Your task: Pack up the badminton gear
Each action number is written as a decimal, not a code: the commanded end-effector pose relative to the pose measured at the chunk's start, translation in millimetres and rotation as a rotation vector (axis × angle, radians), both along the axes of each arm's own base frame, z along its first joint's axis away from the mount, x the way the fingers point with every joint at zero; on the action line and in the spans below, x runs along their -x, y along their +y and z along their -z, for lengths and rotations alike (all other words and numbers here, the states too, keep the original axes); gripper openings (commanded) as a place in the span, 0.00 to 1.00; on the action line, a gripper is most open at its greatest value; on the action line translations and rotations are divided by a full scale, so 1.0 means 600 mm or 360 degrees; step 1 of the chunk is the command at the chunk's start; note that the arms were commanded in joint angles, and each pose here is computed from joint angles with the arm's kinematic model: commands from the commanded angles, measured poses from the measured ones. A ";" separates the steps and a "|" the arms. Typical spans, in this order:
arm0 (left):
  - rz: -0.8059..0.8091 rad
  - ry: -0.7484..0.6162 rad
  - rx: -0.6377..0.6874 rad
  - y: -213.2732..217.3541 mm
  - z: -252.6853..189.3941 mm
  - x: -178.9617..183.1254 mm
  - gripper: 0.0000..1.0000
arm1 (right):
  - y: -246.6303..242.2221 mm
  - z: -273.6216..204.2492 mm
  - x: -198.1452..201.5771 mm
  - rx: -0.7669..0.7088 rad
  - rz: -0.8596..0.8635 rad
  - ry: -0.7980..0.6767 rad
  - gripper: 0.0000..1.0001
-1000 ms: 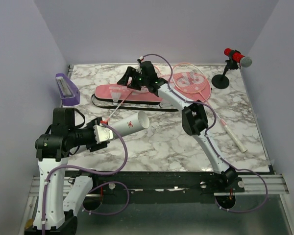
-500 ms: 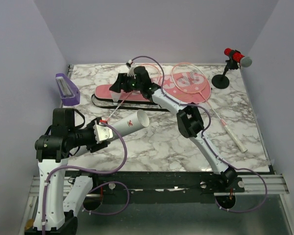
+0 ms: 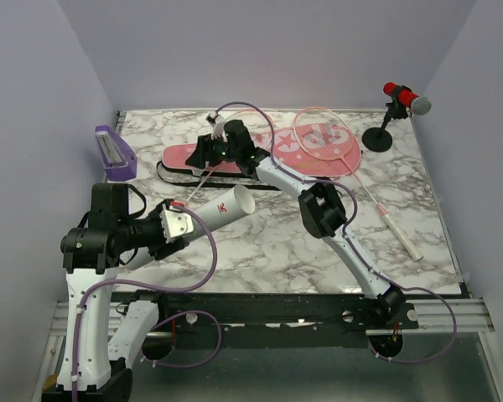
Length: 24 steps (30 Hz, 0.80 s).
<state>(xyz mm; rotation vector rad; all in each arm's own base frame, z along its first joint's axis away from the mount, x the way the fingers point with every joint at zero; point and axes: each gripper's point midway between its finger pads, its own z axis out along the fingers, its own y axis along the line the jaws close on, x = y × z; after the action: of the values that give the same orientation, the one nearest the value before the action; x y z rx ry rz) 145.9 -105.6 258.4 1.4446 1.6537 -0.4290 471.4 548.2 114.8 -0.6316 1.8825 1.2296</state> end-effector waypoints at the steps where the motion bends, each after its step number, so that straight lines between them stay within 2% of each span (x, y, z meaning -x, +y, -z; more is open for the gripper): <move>1: 0.0024 -0.0065 0.0052 -0.008 -0.022 -0.005 0.66 | -0.013 0.052 0.021 0.0106 -0.0069 0.0037 0.66; 4: 0.0020 -0.0068 0.0052 -0.008 -0.021 -0.005 0.66 | -0.019 0.052 0.034 0.0127 -0.0088 0.0056 0.59; 10: 0.0021 -0.0072 0.0061 -0.009 -0.019 -0.003 0.66 | -0.030 0.041 0.055 0.0141 -0.0081 0.0043 0.52; 14: 0.0019 -0.0074 0.0056 -0.008 -0.015 -0.001 0.66 | -0.030 0.028 0.065 0.0129 -0.0084 0.0058 0.38; 20: 0.0016 -0.0084 0.0053 -0.007 -0.007 -0.003 0.67 | -0.042 -0.005 0.076 0.0104 -0.0039 0.0060 0.04; 24: 0.0017 -0.0066 0.0061 -0.009 0.003 -0.008 0.67 | -0.066 -0.037 0.088 0.0107 0.0016 0.0032 0.00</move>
<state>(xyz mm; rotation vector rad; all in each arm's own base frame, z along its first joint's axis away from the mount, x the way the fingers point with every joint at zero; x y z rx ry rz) 145.2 -105.7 254.3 1.4334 1.6457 -0.4190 423.3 511.9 89.0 -0.6667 2.0386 1.1902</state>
